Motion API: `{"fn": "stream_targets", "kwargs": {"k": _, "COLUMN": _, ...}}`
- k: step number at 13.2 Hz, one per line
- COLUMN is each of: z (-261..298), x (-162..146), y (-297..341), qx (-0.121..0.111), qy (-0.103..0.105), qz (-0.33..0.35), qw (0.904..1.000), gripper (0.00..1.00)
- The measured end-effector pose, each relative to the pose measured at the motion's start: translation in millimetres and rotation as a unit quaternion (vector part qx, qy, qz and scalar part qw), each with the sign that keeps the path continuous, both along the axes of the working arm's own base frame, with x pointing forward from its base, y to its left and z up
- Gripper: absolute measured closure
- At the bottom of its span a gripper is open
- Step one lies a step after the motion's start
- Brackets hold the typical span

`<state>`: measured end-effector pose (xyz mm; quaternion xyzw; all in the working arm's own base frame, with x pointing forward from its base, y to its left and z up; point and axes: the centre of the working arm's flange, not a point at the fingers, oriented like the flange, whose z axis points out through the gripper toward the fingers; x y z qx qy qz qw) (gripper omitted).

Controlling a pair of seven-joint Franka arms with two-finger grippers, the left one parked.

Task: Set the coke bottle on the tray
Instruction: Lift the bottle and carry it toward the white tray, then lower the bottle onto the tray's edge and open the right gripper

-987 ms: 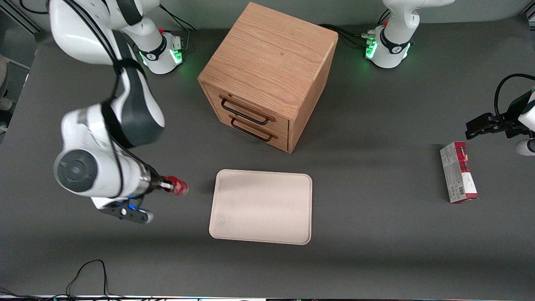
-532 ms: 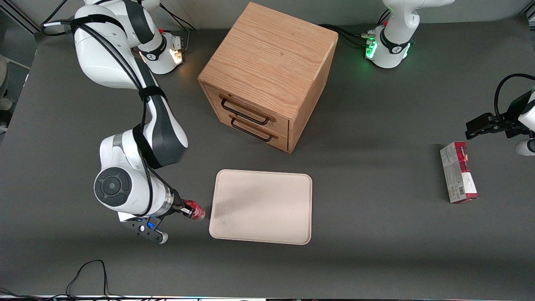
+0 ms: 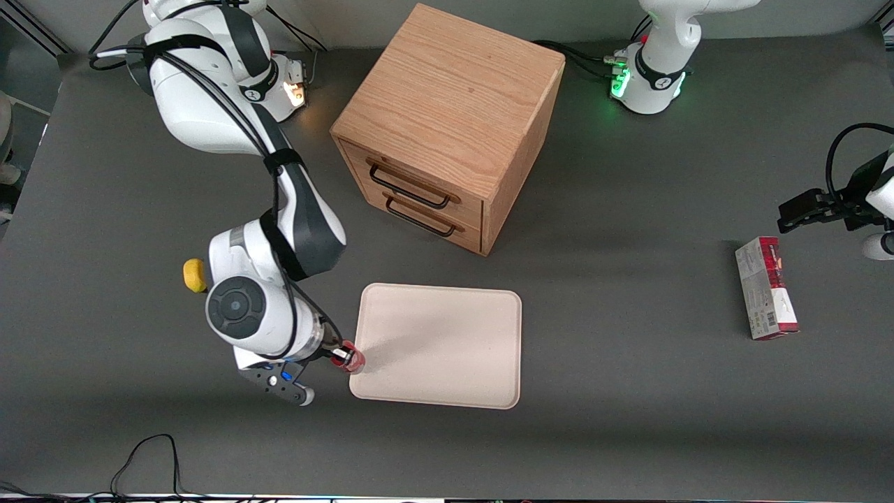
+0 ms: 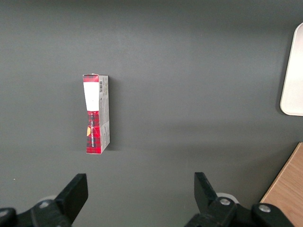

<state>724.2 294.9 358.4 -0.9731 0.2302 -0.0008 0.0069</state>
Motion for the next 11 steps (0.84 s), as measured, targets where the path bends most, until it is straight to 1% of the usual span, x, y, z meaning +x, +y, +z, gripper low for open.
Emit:
{"fn": "stream_targets", "kwargs": {"k": 3, "z": -4.9, "x": -3.4, "y": 12.4, "qx": 0.001, "qy": -0.002, "qz": 0.005, "qw": 1.0000, "gripper": 0.69}}
{"fn": "stream_targets", "kwargs": {"k": 11, "z": -9.0, "x": 0.9, "y": 15.6, "qx": 0.007, "qy": -0.020, "qz": 0.006, "qw": 0.9998, "gripper": 0.69}}
